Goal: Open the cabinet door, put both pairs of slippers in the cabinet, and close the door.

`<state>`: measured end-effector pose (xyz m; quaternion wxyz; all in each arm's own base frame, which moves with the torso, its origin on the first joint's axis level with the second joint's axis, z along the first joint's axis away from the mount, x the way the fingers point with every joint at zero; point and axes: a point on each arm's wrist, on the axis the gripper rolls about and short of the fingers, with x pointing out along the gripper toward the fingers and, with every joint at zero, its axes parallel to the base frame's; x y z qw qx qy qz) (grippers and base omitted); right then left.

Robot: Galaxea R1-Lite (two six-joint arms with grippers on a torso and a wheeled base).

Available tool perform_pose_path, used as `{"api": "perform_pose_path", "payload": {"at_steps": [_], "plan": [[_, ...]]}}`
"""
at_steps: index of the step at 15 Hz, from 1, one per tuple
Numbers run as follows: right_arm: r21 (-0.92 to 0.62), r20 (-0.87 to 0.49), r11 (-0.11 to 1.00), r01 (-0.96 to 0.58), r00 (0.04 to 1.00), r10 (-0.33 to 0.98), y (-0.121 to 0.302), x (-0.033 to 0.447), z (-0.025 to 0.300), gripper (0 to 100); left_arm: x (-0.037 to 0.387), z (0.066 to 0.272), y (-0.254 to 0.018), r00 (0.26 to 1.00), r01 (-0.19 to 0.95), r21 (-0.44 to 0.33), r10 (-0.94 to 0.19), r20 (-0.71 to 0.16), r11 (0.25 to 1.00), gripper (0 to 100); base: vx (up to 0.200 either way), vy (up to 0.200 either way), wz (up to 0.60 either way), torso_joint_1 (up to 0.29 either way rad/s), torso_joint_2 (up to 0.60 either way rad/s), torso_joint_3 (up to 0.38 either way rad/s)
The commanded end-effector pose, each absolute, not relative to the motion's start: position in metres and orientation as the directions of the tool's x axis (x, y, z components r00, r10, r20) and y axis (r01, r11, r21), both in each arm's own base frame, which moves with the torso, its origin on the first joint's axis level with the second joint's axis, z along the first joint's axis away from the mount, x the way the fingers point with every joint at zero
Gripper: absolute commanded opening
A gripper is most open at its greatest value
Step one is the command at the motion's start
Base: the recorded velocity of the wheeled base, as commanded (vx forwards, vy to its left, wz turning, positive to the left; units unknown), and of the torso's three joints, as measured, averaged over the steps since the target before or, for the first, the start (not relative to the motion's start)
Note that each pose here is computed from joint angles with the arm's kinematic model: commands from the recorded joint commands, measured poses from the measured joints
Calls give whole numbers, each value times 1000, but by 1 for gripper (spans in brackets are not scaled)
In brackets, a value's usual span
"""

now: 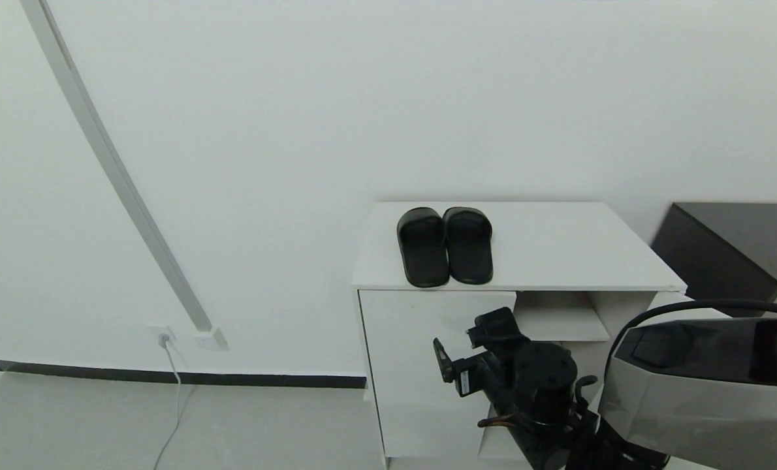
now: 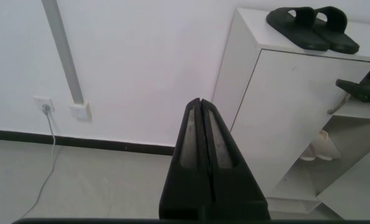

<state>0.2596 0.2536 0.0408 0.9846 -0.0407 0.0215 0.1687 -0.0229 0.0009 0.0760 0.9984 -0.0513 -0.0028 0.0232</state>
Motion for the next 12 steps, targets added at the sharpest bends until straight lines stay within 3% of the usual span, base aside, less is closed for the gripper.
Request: {"api": "perform_pose_path", "payload": {"at_steps": [1,3,5,7,10,12], "plan": [[-101,-77,936,-337,941,330,255,261,30,100,-23,76,1,999,-46,-103,46,0,994,0,0,0,0,41,-76,-56],[-124,-53,934,-336,942,331,255,260,39,100,-23,76,1,999,-46,-100,46,2,994,0,0,0,0,0,0,0],[-103,1,930,-352,935,354,263,256,77,100,-23,76,1,999,-38,-74,38,0,997,0,0,0,0,0,0,0],[-107,-63,924,-366,930,361,267,254,105,100,-23,76,1,999,-40,-75,40,2,996,0,0,0,0,0,0,0],[-46,-137,970,-240,963,232,281,277,133,100,-23,76,1,999,-41,-80,41,2,996,0,0,0,0,0,0,0],[-26,-97,984,-179,980,176,291,292,166,100,-23,76,1,999,-40,-72,40,2,997,0,0,0,0,0,0,0]]}}
